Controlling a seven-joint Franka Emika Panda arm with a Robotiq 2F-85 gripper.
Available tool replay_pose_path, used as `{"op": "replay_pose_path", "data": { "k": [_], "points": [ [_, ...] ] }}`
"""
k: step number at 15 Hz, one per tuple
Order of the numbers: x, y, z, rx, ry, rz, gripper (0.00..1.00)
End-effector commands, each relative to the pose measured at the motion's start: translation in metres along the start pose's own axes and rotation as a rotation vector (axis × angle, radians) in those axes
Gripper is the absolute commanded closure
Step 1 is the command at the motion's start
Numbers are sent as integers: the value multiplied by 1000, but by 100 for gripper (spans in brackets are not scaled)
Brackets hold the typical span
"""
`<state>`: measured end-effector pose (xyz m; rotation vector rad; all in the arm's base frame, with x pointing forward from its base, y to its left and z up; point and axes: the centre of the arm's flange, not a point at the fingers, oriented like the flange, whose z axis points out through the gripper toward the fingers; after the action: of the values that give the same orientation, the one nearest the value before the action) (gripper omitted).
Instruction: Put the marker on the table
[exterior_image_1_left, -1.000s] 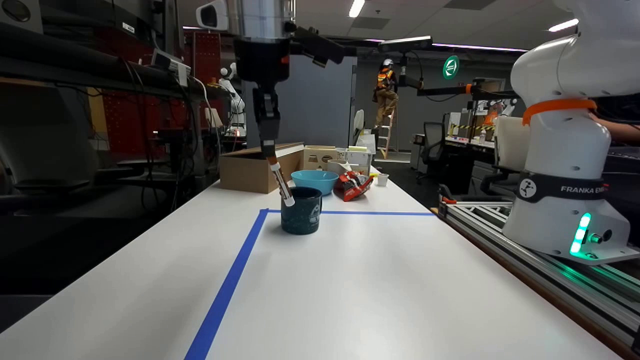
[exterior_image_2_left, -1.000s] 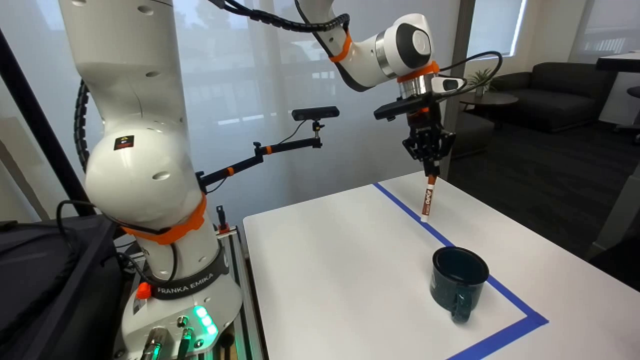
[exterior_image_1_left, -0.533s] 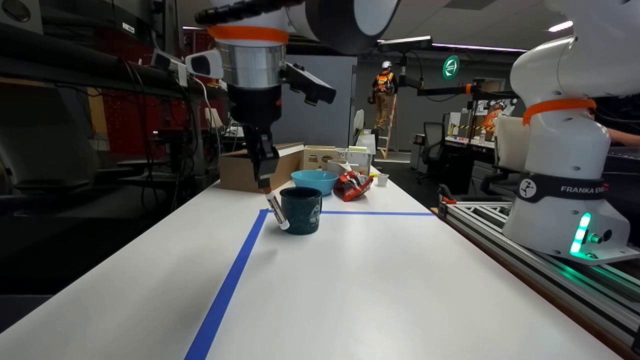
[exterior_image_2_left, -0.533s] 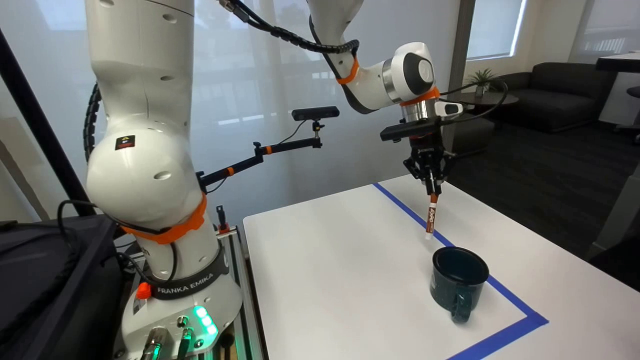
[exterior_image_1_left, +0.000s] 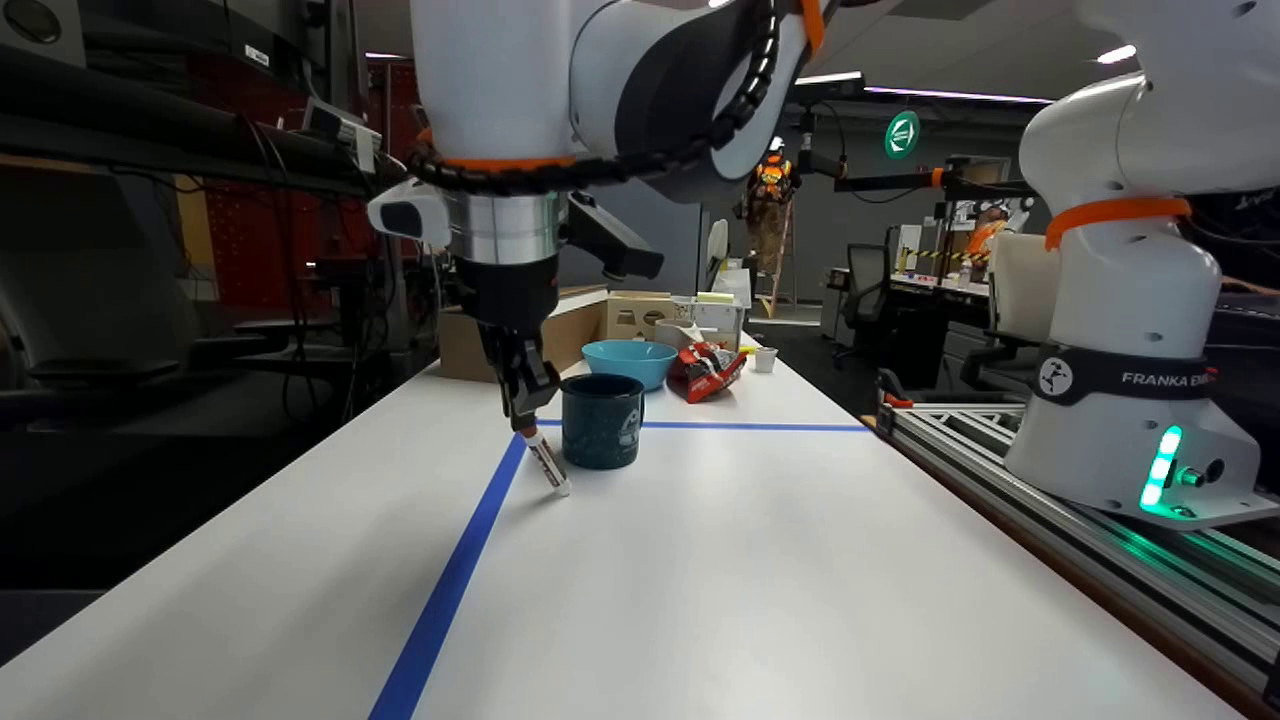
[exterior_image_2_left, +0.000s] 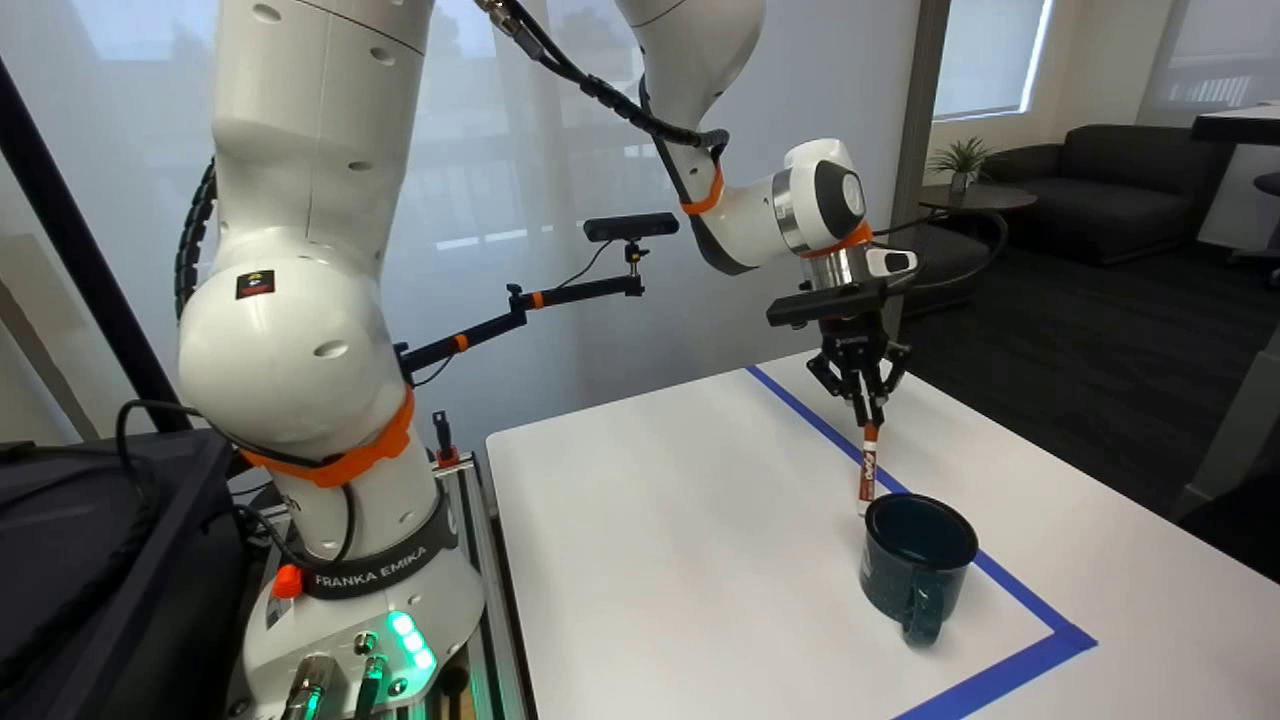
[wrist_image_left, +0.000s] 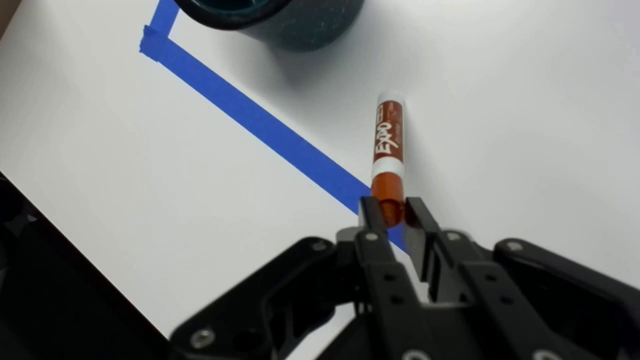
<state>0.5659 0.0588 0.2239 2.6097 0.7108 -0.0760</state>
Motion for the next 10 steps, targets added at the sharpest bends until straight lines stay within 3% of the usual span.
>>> {"op": "replay_pose_path", "data": {
  "k": [1, 10],
  "points": [
    [14, -2, 14, -12, 23, -53, 96],
    [29, 3, 48, 27, 20, -109, 96]
  ]
}}
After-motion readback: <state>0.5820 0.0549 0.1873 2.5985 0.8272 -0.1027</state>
